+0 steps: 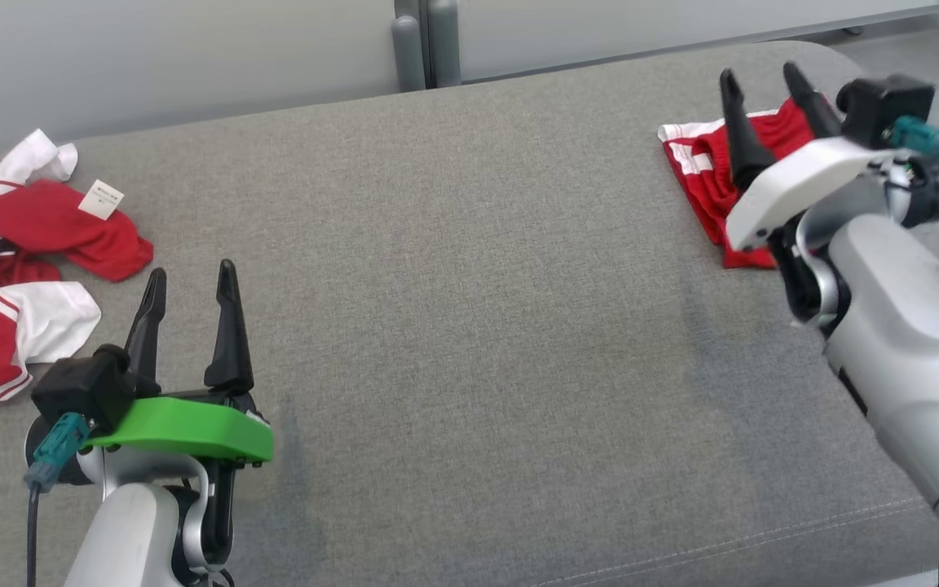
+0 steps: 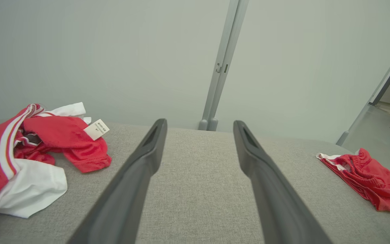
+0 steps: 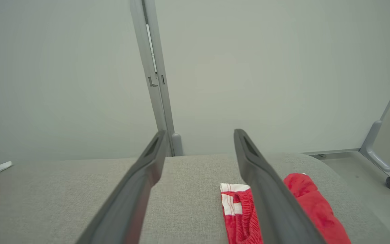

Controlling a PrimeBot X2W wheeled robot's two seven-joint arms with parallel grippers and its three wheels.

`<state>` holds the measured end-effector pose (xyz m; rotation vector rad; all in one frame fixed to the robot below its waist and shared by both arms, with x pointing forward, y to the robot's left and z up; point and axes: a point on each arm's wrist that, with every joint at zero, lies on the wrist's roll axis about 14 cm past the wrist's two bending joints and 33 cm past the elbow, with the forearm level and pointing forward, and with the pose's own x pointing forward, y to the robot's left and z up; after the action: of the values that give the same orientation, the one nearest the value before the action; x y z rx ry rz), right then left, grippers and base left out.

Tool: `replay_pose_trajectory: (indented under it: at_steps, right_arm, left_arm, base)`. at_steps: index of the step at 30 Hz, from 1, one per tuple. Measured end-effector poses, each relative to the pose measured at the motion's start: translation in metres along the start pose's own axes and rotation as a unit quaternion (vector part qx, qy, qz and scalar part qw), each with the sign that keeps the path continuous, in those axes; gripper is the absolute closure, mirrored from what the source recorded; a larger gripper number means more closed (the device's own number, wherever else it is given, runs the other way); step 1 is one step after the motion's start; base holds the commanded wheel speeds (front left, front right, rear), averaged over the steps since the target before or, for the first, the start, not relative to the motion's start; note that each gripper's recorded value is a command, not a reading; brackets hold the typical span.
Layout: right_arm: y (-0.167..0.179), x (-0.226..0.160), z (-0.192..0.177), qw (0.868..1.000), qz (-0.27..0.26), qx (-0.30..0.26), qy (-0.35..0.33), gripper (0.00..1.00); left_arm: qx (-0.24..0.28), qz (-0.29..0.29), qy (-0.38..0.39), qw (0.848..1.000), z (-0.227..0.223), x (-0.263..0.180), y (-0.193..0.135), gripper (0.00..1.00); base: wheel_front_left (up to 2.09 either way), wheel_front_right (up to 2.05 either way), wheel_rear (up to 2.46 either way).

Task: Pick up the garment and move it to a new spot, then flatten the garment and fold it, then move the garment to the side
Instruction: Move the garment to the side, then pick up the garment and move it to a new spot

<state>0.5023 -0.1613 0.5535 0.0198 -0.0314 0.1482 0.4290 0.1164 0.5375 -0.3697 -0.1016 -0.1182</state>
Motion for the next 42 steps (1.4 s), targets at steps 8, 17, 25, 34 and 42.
replay_pose_trajectory:
  at_steps: [8,17,25,34,42]
  right_arm:
    - [0.031,-0.037,-0.021,0.999,0.014,0.044,0.013,0.00]
    - [0.037,-0.068,-0.013,0.998,0.009,0.053,-0.015,0.00]
    - [0.024,-0.092,-0.034,0.998,-0.022,0.057,0.001,0.00]
    - [0.030,-0.109,-0.039,0.998,-0.029,0.063,-0.002,0.00]
    - [0.032,-0.119,-0.042,0.998,-0.033,0.061,-0.003,0.00]
  left_arm:
    - [0.002,0.019,-0.002,1.000,0.002,-0.019,0.009,0.00]
    - [0.002,0.037,0.010,0.999,-0.003,-0.045,0.016,0.00]
    - [0.001,0.046,0.019,0.999,-0.010,-0.059,0.020,0.00]
    - [0.002,0.047,0.025,0.999,-0.014,-0.069,0.019,0.00]
    - [0.002,0.044,0.016,0.999,-0.008,-0.070,0.016,0.00]
  base:
    - [0.00,0.00,0.00]
    - [0.00,0.00,0.00]
    - [0.00,0.00,0.00]
    - [0.00,0.00,0.00]
    - [0.00,0.00,0.00]
